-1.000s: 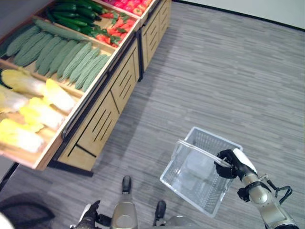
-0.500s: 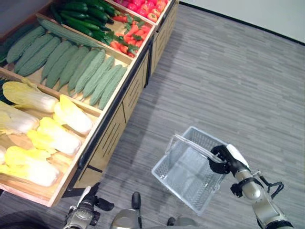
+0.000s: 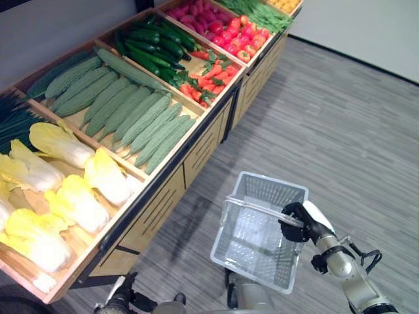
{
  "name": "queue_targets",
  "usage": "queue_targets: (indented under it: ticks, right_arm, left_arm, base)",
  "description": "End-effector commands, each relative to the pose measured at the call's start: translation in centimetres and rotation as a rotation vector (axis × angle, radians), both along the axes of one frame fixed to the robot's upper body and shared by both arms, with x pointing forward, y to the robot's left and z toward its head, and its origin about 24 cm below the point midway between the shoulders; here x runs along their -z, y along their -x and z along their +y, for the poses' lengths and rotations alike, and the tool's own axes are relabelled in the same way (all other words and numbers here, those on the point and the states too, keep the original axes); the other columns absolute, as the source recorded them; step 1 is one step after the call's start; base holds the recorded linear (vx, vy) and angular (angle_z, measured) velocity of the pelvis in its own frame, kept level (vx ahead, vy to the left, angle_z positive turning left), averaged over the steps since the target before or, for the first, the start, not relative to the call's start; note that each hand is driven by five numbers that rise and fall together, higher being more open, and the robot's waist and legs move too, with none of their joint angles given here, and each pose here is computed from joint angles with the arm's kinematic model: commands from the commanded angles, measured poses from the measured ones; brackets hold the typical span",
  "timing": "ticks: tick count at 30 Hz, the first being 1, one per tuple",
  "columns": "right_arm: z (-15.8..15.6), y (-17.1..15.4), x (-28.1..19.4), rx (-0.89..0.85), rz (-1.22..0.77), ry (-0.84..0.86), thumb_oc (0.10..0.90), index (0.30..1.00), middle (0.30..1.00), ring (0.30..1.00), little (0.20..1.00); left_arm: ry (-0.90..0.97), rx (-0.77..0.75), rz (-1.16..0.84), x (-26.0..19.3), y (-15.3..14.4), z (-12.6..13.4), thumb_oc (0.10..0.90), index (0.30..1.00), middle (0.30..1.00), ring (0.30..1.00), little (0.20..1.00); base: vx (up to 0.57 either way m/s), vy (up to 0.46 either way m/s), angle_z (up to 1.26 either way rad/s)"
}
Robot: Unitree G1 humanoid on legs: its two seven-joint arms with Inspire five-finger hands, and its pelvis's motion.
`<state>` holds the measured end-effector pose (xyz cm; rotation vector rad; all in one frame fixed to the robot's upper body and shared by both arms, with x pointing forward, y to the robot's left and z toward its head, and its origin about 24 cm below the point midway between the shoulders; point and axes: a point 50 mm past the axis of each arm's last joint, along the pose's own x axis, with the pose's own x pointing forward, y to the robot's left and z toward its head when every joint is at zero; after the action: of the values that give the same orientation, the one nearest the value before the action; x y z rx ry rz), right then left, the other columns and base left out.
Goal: Get the vegetables into the basket
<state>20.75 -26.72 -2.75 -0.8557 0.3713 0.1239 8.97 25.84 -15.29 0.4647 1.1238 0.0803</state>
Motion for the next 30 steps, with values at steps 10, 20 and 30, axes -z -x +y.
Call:
queue_targets:
  ticks: [10,20,30]
  right_arm:
    - [-2.1,-2.9,-8.3,-0.002,-0.389,0.036,0.4,0.3,0.3,0.3,0.3]
    - [-2.1,-1.8,-7.3,0.017,-0.348,0.05,0.4,0.3,0.3,0.3,0.3]
    - [-0.9,-2.3,-5.6,0.013,-0.297,0.013,0.4,0.3,0.3,0.3,0.3]
  left_arm:
    - [-0.029,0.034,-0.144,-1.7,-4.7,0.5,0.9,1.0,1.0,1.0,1.0]
    - [-0.03,0.041,-0.111,-1.3,-4.0,0.2,0.9,1.0,1.0,1.0,1.0]
    - [-0.048,0.02,-0.098,-1.3,-3.2,1.1,0.9,1.0,1.0,1.0,1.0]
  base:
    - [0.08,-0.147,0.58]
    - [0.07,0.1,0.38]
    - [0.04,0.183,0.04]
